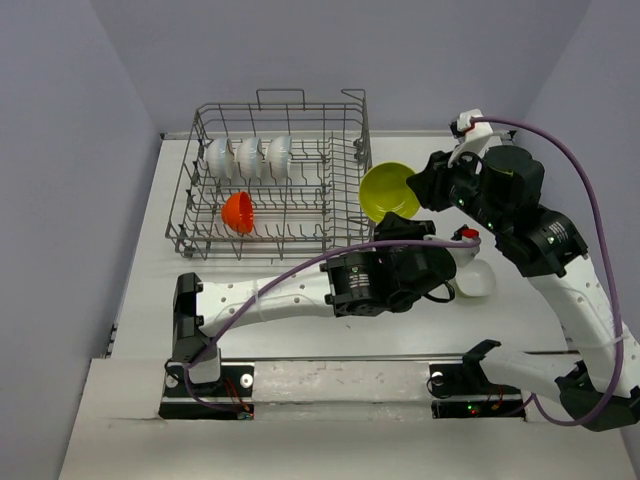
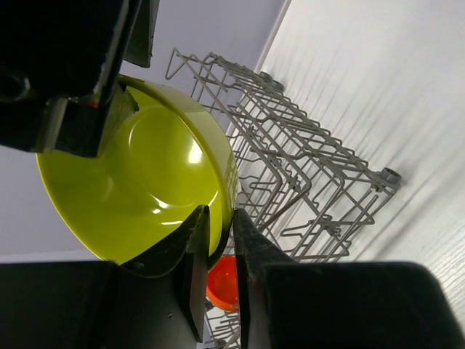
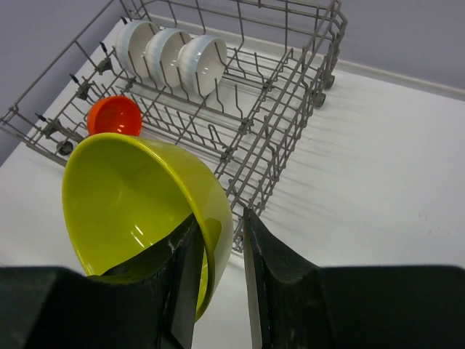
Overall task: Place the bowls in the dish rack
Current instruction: Pass from the right arm to the left
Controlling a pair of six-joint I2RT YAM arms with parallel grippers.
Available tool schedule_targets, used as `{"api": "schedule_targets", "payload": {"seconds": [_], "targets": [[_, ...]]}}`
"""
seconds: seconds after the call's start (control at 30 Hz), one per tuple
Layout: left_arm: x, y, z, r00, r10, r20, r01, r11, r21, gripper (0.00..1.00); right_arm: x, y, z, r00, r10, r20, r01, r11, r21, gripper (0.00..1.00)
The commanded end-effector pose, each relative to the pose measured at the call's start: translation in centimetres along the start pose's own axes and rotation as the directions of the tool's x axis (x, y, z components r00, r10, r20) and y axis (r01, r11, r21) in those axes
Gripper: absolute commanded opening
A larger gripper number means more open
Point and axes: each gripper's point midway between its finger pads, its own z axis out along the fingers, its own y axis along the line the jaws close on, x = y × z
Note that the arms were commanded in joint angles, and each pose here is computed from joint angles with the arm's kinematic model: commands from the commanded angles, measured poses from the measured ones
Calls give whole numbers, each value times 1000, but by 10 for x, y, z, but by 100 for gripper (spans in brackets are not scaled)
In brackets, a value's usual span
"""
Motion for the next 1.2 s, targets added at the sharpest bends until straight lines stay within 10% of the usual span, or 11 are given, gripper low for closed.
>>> {"api": "schedule_targets", "payload": {"seconds": [0.0, 1.17], "targets": [[2, 49, -22, 993, -115, 38, 118, 990, -84, 0, -23, 5, -6, 995, 6, 97, -3, 1000, -22, 33], [-3, 37, -6, 997, -75, 9, 76, 993, -86, 0, -13, 2, -4, 994, 19, 107, -17, 1000, -18, 59]]}}
